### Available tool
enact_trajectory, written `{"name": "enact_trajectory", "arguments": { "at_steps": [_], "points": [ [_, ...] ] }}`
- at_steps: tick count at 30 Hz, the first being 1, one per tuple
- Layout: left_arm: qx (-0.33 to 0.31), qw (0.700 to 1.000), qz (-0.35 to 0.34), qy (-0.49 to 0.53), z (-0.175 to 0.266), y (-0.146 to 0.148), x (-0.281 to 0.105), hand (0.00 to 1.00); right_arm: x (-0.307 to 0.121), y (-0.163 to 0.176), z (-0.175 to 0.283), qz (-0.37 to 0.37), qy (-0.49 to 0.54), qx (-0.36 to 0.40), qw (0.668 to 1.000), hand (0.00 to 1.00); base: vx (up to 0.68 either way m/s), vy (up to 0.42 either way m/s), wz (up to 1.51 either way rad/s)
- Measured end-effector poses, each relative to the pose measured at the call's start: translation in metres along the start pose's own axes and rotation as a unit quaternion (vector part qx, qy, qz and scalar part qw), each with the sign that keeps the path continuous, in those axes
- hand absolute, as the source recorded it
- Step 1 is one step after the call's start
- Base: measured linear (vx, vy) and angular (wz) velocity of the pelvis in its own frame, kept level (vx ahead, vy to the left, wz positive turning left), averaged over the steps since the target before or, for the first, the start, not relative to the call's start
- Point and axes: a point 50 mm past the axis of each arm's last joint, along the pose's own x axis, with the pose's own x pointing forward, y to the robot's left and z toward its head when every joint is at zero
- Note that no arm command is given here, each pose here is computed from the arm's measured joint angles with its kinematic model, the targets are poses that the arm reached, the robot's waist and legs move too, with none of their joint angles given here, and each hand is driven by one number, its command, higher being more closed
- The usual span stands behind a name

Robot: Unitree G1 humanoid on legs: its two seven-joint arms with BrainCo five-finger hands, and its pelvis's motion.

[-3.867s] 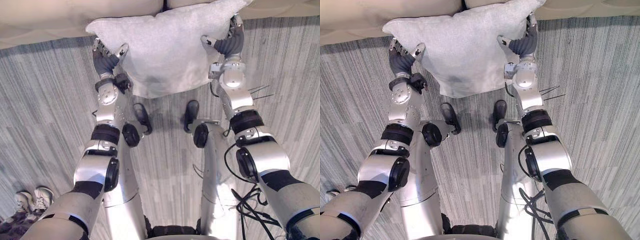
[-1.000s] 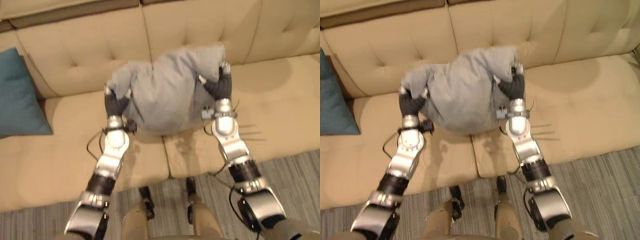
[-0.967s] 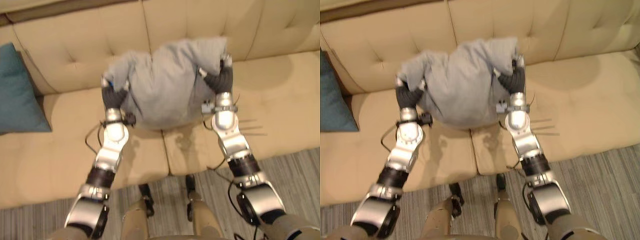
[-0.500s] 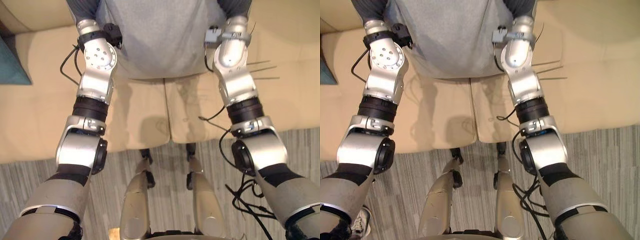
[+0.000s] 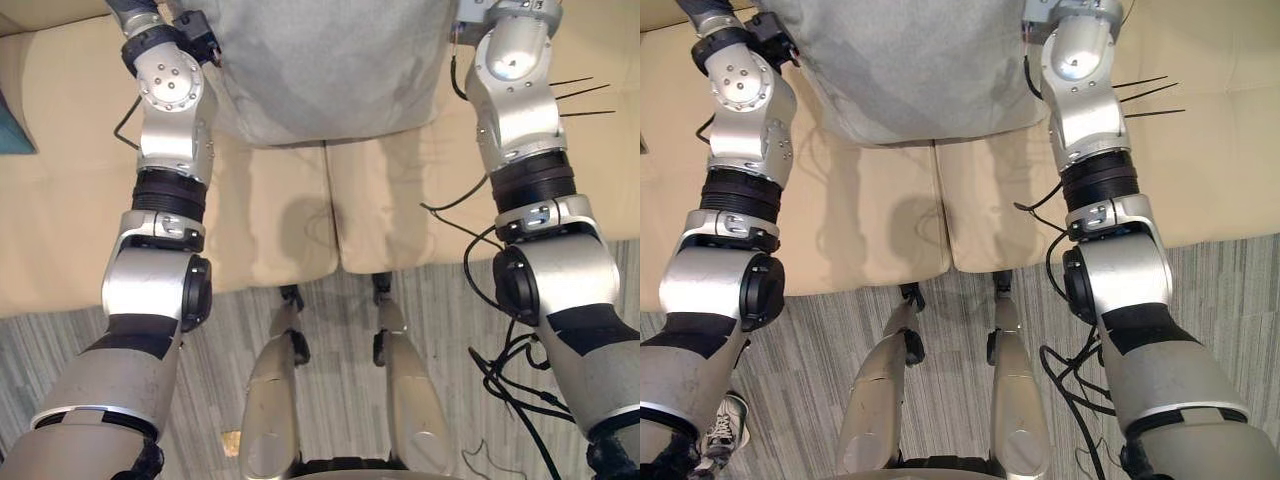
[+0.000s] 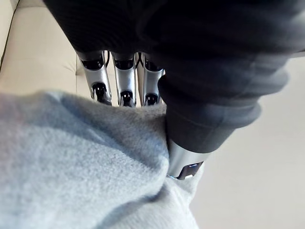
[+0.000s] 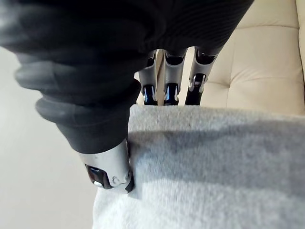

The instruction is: Pick up cushions and gather them together orderly.

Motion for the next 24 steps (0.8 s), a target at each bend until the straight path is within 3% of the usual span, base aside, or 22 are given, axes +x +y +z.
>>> {"name": "enact_trajectory", "arguments": {
  "at_steps": [7,13,15,18,20,21,22,24],
  "points": [
    [0.034,0.998,0.008,-0.050,0.017,0.043,0.015,0.00,0.013,-0.046,0.017,-0.013,-0.039,0.024,0.999,0.00,-0.01,-0.013,0.01],
    [0.071,0.997,-0.021,-0.025,-0.016,0.073,-0.019,0.00,-0.038,-0.063,-0.033,0.047,0.009,0.029,0.998,0.00,-0.02,-0.032,0.06],
    [0.091,0.995,-0.040,0.015,-0.043,0.087,-0.046,0.00,-0.071,-0.072,-0.062,0.071,0.059,0.031,0.995,0.00,-0.01,-0.054,0.06],
    [0.111,0.984,-0.068,0.124,-0.094,0.112,-0.116,0.00,-0.143,-0.087,-0.108,0.096,0.161,0.021,0.982,0.00,-0.01,-0.055,0.08],
    [0.132,0.955,-0.098,0.246,-0.132,0.133,-0.197,0.00,-0.215,-0.100,-0.137,0.107,0.258,0.009,0.960,0.00,0.00,-0.042,0.03],
    [0.138,0.947,-0.104,0.271,-0.137,0.138,-0.216,0.00,-0.232,-0.103,-0.142,0.107,0.280,0.004,0.954,0.00,0.03,-0.038,0.02],
    [0.149,0.921,-0.123,0.337,-0.147,0.153,-0.262,0.00,-0.275,-0.112,-0.151,0.117,0.338,-0.017,0.934,0.00,0.08,-0.031,0.00],
    [0.171,0.888,-0.143,0.402,-0.152,0.171,-0.306,0.00,-0.320,-0.124,-0.159,0.134,0.399,-0.047,0.906,0.00,0.10,-0.026,0.02]
  ]
}}
